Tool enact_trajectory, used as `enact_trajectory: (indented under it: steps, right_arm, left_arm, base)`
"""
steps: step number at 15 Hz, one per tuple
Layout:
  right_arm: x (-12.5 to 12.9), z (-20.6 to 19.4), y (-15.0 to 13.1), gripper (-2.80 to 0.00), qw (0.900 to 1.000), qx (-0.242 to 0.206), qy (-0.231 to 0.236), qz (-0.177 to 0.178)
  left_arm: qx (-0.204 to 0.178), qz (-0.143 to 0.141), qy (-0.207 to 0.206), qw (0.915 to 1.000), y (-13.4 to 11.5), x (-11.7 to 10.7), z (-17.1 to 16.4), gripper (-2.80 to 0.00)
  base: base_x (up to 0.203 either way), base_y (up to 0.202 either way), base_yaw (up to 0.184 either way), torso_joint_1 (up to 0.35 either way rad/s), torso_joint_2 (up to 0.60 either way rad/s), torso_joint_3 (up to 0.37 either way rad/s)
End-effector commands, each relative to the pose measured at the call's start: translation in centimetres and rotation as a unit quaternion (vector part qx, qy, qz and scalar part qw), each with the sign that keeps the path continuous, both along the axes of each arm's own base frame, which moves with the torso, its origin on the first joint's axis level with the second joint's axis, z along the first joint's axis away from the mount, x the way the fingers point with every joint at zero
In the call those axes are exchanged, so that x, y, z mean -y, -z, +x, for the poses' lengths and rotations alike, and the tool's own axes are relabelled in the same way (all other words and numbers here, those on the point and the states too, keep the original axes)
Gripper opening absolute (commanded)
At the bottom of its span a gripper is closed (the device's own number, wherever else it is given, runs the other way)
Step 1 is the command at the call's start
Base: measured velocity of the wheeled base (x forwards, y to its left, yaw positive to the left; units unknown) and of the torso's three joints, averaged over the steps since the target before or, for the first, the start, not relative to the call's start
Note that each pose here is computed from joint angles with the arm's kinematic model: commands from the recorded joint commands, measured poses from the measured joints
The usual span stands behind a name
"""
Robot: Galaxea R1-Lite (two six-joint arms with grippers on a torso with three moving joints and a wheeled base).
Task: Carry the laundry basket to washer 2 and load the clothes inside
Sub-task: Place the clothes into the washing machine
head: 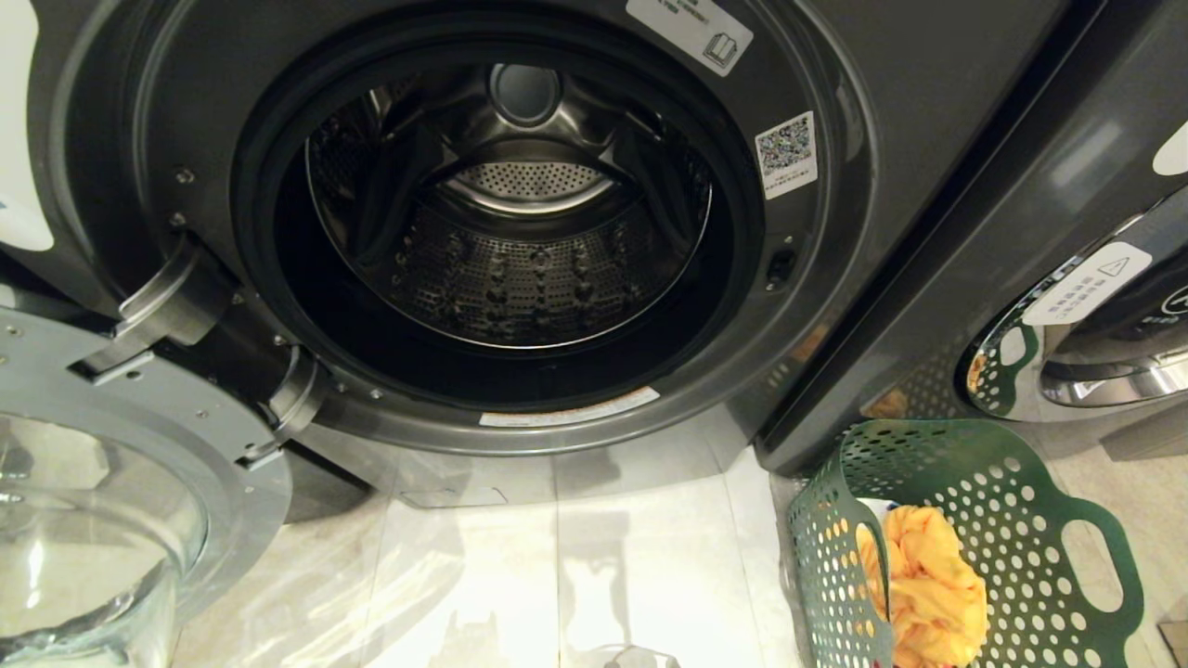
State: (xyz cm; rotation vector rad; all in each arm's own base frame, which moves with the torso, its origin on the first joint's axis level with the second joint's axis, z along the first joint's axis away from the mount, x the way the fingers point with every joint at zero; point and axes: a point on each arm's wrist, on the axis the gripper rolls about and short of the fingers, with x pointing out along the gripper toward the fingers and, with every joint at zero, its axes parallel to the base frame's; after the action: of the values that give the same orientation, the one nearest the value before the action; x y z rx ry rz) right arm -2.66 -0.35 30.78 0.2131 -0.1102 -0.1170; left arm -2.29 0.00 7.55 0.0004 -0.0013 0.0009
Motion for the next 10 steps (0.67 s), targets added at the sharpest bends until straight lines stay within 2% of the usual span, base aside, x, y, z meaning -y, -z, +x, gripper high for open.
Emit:
enact_trajectory:
  steps: [1, 3, 6, 10]
  right_arm:
    - [0.0, 6.4, -1.0, -2.80, 0.995, -0.092, 0.020, 0.036]
    - [0.1, 7.4, 2.2, -2.80, 0.985, -0.160, 0.054, 0.038]
    - [0.4, 5.6, 9.7, -2.80, 0.961, -0.253, 0.114, -0.007]
    - [0.5, 4.8, 17.9, -2.80, 0.914, -0.385, 0.126, -0.039]
  left_arm:
    - [-0.001, 0.000, 0.000, 1.0000, 0.0, 0.0, 0.0, -2.80]
    - [-0.001, 0.000, 0.000, 1.0000, 0.0, 0.0, 0.0, -2.80]
    - [-0.001, 0.001, 0.000, 1.0000, 0.0, 0.0, 0.0, -2.80]
    - [0.000, 0.001, 0.000, 1.0000, 0.0, 0.0, 0.0, -2.80]
  base:
    - [0.000, 0.000, 0.000, 0.000, 0.00, 0.000]
    - [0.000, 0.000, 0.000, 0.000, 0.00, 0.000]
    - [0.000, 0.000, 0.000, 0.000, 0.00, 0.000]
    - [0.000, 0.000, 0.000, 0.000, 0.00, 0.000]
